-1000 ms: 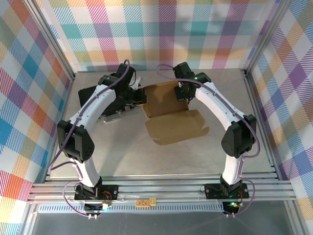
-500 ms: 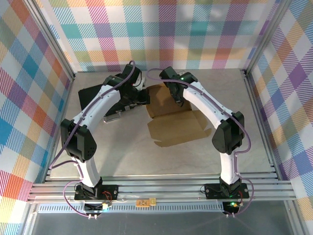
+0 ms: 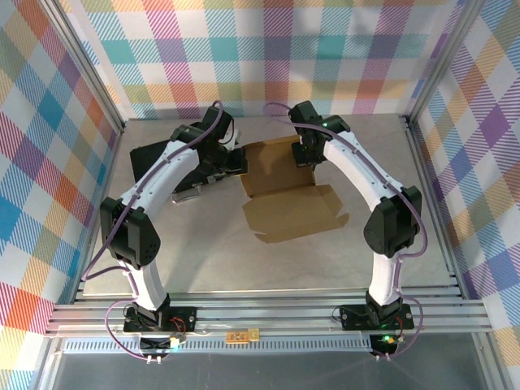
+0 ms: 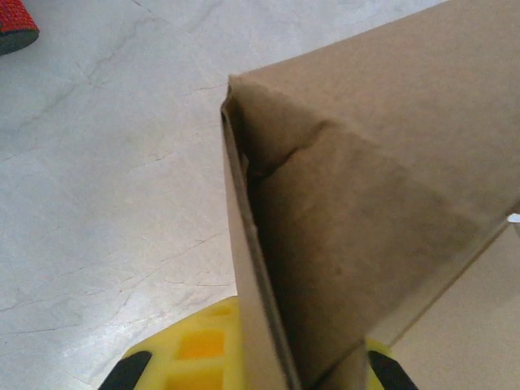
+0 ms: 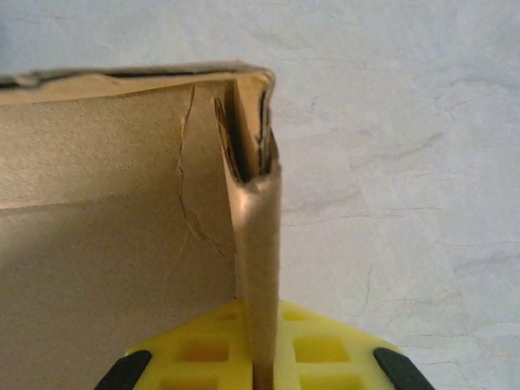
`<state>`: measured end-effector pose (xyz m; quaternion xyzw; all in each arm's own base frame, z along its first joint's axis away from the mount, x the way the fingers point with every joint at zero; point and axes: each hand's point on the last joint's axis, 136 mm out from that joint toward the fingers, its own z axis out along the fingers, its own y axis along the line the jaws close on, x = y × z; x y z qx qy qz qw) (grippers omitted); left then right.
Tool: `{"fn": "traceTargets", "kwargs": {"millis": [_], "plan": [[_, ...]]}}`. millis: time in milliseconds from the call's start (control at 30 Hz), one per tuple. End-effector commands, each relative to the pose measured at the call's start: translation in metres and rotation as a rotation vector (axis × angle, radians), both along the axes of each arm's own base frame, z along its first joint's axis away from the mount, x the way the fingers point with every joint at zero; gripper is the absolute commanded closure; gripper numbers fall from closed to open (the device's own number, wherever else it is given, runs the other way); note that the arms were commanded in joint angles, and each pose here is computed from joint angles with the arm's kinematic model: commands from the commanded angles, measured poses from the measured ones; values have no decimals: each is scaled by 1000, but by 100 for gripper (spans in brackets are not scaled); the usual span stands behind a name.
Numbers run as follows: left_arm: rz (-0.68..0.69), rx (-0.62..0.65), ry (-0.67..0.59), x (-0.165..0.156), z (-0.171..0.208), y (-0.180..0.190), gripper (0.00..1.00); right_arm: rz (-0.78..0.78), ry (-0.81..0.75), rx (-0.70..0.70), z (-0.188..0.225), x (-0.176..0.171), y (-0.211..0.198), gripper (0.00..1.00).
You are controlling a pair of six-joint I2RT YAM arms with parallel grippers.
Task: Fold the paper box
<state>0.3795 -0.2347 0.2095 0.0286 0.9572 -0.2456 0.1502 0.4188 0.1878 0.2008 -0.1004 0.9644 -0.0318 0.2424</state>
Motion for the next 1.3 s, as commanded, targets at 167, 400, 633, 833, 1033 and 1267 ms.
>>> {"fn": "traceTargets", "kwargs": {"millis": [167,400,633,833,1033,1267], "plan": [[3,-80,-62,4,32,-5,100,28,35,49,-4,-10,5,78],[2,-80,-62,3,33,-5,100,22,26,43,-5,-7,3,80],[7,-76,-59,3,32,-4,100,-34,1,-45,2,-2,-11,98],[14,-61,-54,3,30,-2,100,-116,-39,-215,11,-2,-35,100],[28,-34,-48,3,26,2,100,-209,-82,-421,28,-2,-59,100],[34,-31,-47,5,27,2,100,-232,-69,-438,26,-3,-60,100]]}}
